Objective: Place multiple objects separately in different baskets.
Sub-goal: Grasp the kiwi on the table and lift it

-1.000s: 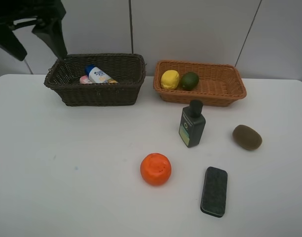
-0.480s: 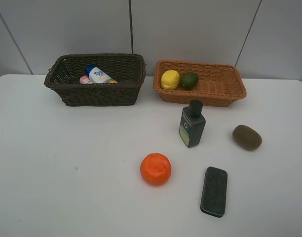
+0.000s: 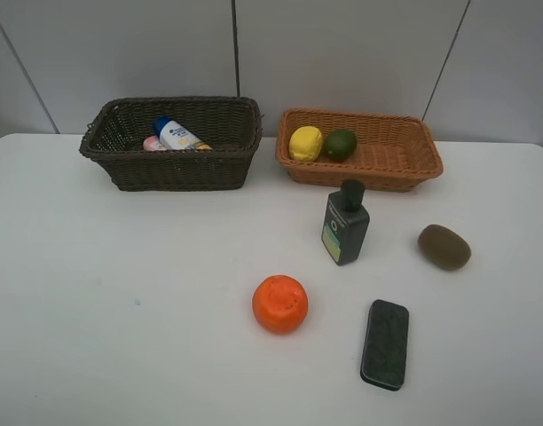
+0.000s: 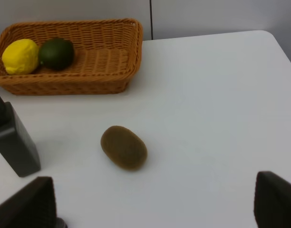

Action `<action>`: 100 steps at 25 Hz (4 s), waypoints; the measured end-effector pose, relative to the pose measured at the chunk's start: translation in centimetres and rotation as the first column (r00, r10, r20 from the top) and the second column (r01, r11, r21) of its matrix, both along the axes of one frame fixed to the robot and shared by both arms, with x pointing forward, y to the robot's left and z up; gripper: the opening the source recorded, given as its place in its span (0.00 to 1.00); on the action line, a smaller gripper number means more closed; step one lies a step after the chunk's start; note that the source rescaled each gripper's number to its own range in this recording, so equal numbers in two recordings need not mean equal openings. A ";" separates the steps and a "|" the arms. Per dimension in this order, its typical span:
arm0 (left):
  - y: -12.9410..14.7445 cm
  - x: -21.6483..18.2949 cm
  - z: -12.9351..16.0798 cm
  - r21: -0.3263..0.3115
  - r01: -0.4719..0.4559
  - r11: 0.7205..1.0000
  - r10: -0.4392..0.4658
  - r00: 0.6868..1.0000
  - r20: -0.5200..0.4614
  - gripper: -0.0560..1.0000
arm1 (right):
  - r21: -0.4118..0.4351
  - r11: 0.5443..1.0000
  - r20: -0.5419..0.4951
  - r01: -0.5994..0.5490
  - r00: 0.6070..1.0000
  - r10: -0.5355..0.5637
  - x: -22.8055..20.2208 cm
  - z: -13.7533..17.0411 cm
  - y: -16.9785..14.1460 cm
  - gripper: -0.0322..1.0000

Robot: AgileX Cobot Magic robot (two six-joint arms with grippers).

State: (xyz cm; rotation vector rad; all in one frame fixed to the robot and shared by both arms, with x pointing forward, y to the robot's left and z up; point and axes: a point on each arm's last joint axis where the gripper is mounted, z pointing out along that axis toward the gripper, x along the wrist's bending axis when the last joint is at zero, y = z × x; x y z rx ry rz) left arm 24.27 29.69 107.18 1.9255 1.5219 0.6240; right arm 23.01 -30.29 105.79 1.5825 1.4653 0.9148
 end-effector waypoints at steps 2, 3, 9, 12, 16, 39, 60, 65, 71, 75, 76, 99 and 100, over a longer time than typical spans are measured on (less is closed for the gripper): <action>0.1 -0.6 -0.7 -0.001 0.010 1.000 -0.010 0.998 0.062 0.98 | 0.000 1.000 0.000 0.000 1.000 0.000 0.0 0.0 0.0 0.98; 0.2 -0.9 -1.1 -0.001 0.014 1.000 -0.014 0.996 0.092 0.98 | 0.000 1.000 0.000 0.000 1.000 0.000 0.0 0.0 0.0 0.98; 0.1 -1.7 -2.6 -0.039 0.030 0.999 -0.022 0.979 0.202 0.98 | 0.000 1.000 0.000 0.000 1.000 0.000 0.0 0.0 0.0 0.98; 0.1 -1.7 -2.6 -0.042 0.032 0.999 -0.022 0.977 0.214 0.98 | 0.000 1.000 0.000 0.000 1.000 0.000 0.0 0.0 0.0 0.98; -0.2 -1.7 -2.6 -0.065 0.048 0.997 -0.033 0.977 0.211 0.98 | 0.000 1.000 0.000 0.000 1.000 0.000 0.0 0.0 0.0 0.98; -0.2 -1.7 -2.6 -0.068 0.052 0.996 -0.036 0.977 0.211 0.98 | -0.006 1.000 -0.416 0.000 0.909 -0.002 8.7 -0.4 -0.3 0.98; -0.2 -1.7 -2.6 -0.068 0.052 0.996 -0.037 0.977 0.211 0.98 | 0.060 0.994 -0.854 -0.086 0.512 0.096 29.5 -10.0 -0.1 0.98; -0.2 -1.7 -2.6 -0.068 0.052 0.996 -0.037 0.977 0.211 0.98 | 0.066 0.972 -0.859 -0.226 0.482 0.171 31.4 -11.5 1.6 0.98; -0.2 -1.7 -2.6 -0.068 0.052 0.996 -0.037 0.977 0.211 0.98 | 0.033 0.941 -0.874 -0.337 0.447 0.192 33.2 -13.1 3.5 0.98; -0.2 -1.7 -2.6 -0.068 0.052 0.996 -0.037 0.977 0.211 0.98 | 0.030 0.938 -0.881 -0.345 0.434 0.188 34.3 -14.8 3.5 0.98; -0.2 -1.7 -2.6 -0.068 0.052 0.996 -0.037 0.977 0.211 0.98 | 0.031 0.938 -0.883 -0.345 0.430 0.187 34.5 -15.2 3.6 0.98; -0.2 -1.7 -2.6 -0.071 0.054 0.996 -0.038 0.977 0.210 0.98 | 0.112 0.953 -0.950 -0.281 0.250 0.186 35.6 -14.9 4.1 0.43; -0.2 -1.7 -2.6 -0.071 0.054 0.996 -0.038 0.977 0.210 0.98 | 0.129 0.957 -0.941 -0.260 0.272 0.201 36.1 -13.8 4.3 0.43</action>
